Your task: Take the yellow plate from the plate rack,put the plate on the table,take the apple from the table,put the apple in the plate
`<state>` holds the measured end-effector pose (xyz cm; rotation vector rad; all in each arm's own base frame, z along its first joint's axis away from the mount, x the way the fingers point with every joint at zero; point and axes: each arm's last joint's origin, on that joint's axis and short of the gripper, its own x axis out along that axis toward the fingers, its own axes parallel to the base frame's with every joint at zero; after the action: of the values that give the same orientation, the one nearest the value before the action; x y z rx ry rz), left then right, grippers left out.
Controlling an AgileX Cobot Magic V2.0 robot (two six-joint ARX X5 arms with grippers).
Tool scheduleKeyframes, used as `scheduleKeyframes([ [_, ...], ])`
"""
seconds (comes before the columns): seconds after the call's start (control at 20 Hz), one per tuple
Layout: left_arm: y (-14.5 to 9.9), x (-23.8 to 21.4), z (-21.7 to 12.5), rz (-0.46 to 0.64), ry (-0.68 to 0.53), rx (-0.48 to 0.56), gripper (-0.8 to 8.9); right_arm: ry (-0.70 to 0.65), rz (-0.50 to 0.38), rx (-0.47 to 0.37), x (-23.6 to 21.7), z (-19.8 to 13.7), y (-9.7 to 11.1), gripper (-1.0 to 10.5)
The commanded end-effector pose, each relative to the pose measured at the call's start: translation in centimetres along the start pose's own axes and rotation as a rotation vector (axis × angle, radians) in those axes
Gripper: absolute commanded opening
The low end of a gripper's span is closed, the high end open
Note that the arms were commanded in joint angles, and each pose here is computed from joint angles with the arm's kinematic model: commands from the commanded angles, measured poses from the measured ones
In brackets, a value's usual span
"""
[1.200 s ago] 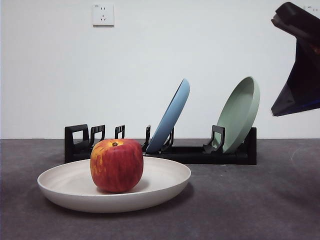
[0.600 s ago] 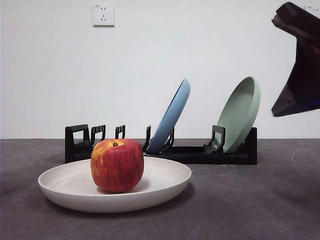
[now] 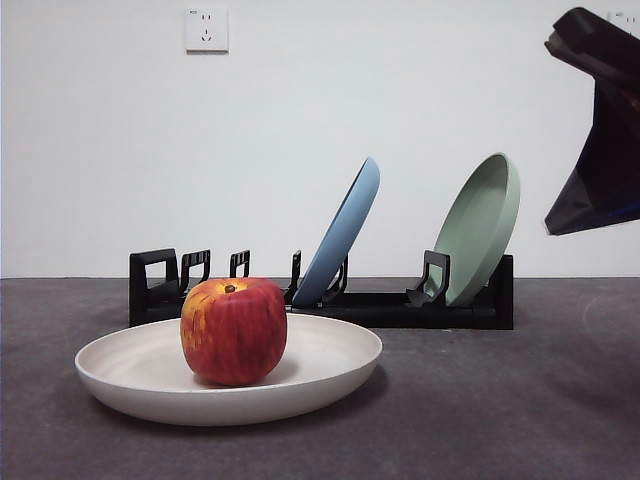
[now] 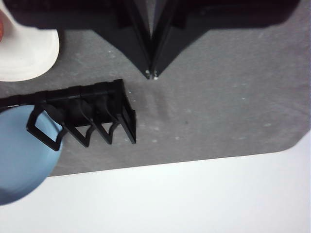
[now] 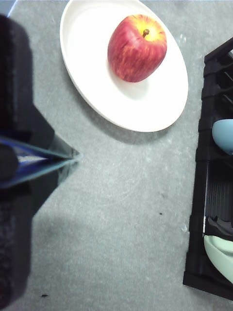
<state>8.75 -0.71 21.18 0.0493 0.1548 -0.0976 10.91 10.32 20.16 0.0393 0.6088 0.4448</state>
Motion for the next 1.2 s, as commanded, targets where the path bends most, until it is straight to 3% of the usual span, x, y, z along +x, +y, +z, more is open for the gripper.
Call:
scheduleKeyframes([
  [0.05, 0.1, 0.5, -1.3, -0.012, -0.04, 0.013, -0.04, 0.001, -0.003, 0.009, 0.1, -0.2, 0.0, 0.0],
  [0.45, 0.0, 1.8, -6.2, -0.003, 0.012, -0.046, -0.04, 0.001, -0.002, 0.009, 0.1, -0.2, 0.0, 0.0],
  [1.2, 0.0, 1.8, -6.3, 0.014, 0.022, -0.052, -0.04, 0.001, -0.002, 0.009, 0.1, -0.2, 0.0, 0.0],
])
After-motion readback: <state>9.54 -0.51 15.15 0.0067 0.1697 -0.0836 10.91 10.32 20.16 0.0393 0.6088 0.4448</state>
